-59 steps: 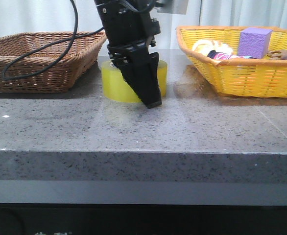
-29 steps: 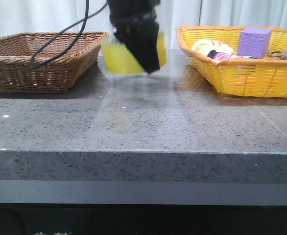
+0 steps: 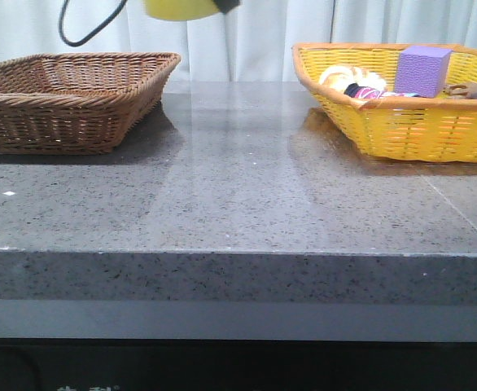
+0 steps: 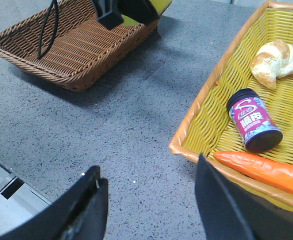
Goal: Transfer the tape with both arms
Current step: 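Lift the tape roll with the left gripper toward the brown basket, then lower the tape roll into the brown basket and open the left gripper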
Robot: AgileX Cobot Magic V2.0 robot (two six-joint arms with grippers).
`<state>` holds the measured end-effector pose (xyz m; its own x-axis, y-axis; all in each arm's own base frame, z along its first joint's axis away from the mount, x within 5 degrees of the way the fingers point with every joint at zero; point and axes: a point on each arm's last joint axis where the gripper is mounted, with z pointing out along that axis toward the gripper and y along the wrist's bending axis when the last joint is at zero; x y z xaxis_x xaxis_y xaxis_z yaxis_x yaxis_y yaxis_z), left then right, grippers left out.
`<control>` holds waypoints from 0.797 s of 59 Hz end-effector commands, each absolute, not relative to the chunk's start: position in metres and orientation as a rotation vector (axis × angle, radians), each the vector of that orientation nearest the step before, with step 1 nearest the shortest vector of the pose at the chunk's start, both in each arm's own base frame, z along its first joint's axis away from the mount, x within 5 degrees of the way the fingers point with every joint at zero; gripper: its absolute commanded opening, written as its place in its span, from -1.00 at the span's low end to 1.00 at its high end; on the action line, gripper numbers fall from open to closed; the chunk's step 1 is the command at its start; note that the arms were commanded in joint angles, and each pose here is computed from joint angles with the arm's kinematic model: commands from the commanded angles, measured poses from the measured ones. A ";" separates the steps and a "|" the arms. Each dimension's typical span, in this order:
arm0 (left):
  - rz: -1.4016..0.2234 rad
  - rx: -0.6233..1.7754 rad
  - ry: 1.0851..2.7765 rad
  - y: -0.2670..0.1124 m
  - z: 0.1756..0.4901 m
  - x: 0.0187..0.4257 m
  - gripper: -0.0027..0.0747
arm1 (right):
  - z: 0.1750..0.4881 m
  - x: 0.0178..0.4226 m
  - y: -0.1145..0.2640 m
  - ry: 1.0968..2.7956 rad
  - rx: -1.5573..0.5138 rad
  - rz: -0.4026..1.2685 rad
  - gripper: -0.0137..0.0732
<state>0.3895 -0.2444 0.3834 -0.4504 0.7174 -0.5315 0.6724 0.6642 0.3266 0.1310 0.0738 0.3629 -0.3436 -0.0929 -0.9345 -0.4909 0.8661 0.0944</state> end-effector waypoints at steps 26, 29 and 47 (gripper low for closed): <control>0.106 0.517 2.439 -0.130 0.392 0.423 -0.44 | 0.379 0.131 0.073 1.800 -0.396 0.452 0.29; 0.093 0.505 2.471 -0.125 0.383 0.427 -0.44 | 0.379 0.131 0.073 1.800 -0.396 0.452 0.29; -0.016 0.471 2.586 -0.118 0.346 0.444 -0.44 | 0.379 0.131 0.073 1.800 -0.396 0.452 0.29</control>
